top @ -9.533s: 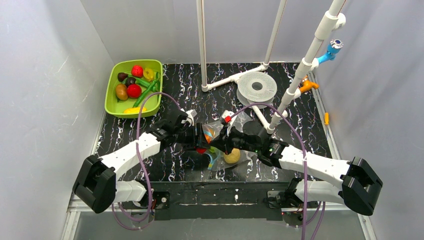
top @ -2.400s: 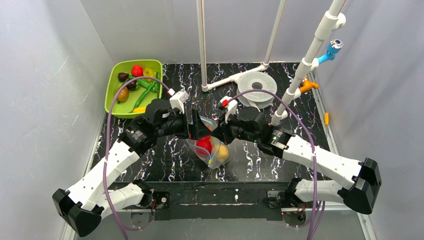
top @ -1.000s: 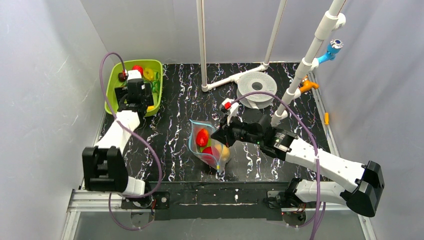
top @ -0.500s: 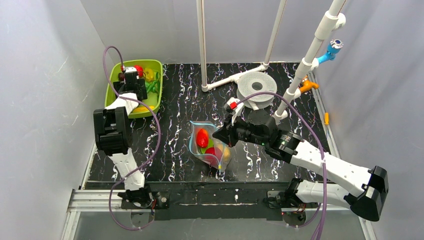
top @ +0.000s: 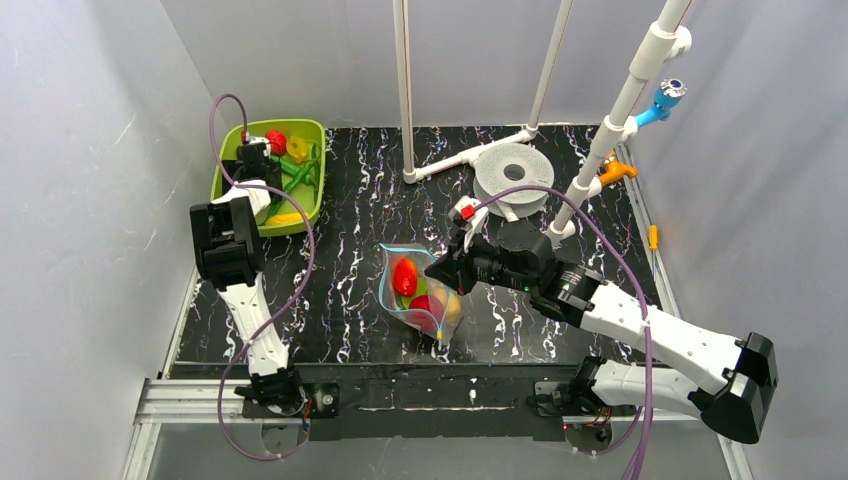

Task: Place the food in the zip-top bag and seal the zipper
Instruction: Pick up the fake vegetable from the bin.

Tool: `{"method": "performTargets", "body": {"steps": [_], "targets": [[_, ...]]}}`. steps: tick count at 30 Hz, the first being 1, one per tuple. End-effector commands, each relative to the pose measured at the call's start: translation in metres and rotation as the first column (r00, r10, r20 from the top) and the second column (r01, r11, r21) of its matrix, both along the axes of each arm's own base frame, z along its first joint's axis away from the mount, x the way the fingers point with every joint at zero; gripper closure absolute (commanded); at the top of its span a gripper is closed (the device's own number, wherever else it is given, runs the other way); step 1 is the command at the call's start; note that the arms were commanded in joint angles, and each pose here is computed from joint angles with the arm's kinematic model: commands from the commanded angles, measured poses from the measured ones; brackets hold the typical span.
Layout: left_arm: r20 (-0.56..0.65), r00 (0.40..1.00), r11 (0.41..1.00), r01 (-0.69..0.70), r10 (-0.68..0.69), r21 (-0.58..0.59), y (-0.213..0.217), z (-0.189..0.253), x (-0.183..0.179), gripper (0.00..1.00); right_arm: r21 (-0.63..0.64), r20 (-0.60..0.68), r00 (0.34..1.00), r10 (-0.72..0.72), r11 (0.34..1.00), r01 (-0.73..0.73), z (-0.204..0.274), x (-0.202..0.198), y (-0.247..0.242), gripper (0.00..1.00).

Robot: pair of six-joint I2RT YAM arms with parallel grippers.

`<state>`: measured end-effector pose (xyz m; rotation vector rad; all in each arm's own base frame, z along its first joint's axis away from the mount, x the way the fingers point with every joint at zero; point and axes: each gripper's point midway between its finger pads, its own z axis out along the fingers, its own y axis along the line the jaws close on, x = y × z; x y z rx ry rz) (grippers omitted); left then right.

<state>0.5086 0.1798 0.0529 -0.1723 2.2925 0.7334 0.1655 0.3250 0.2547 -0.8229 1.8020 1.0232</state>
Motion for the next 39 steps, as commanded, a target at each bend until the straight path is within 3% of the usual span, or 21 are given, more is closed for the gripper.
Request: {"method": "performTargets", "body": {"steps": [1, 5, 8, 11, 14, 19, 26, 33, 39], "targets": [[0.033, 0.999, 0.999, 0.024, -0.026, 0.045, 0.006, 0.024, 0.021, 0.02, 0.074, 0.036, 0.999, 0.007, 0.997, -0.009, 0.018, 0.002, 0.006, 0.99], [0.012, 0.999, 0.998, 0.035, -0.035, 0.044, 0.007, 0.018, 0.026, 0.02, 0.067, 0.037, 0.999, 0.0, 0.998, -0.003, 0.015, 0.004, 0.006, 0.99], [0.009, 0.999, 0.998, 0.048, -0.048, 0.039, 0.006, 0.017, 0.028, 0.09, 0.066, 0.037, 0.999, 0.0, 0.998, -0.002, 0.014, 0.004, 0.006, 0.99], [0.011, 0.999, 0.999, 0.043, -0.044, 0.025, 0.005, 0.016, 0.027, 0.24, 0.068, 0.034, 0.999, 0.002, 0.998, -0.005, 0.013, 0.004, 0.007, 0.99], [0.014, 0.999, 0.999, 0.048, -0.047, -0.008, 0.001, 0.019, 0.027, 0.46, 0.073, 0.032, 0.999, 0.009, 0.997, -0.012, 0.014, 0.003, 0.008, 0.99], [0.023, 0.999, 0.996, 0.037, -0.035, -0.079, -0.007, 0.029, 0.025, 0.7, 0.073, 0.033, 0.999, 0.007, 0.997, -0.009, 0.013, 0.003, 0.008, 0.99], [0.078, 0.997, 0.976, 0.033, -0.016, -0.214, -0.031, 0.047, 0.007, 0.9, 0.074, 0.033, 0.999, 0.003, 0.997, -0.006, 0.011, 0.003, 0.007, 0.99], [0.203, 0.979, 0.932, 0.044, 0.032, -0.359, -0.06, 0.084, -0.028, 1.0, 0.075, 0.035, 0.999, -0.003, 0.997, 0.0, 0.009, 0.002, 0.005, 0.99], [0.346, 0.936, 0.829, 0.143, 0.064, -0.541, -0.105, 0.132, -0.064, 1.0, 0.063, 0.035, 0.999, -0.022, 0.998, 0.02, 0.006, 0.005, 0.005, 0.99]]}}
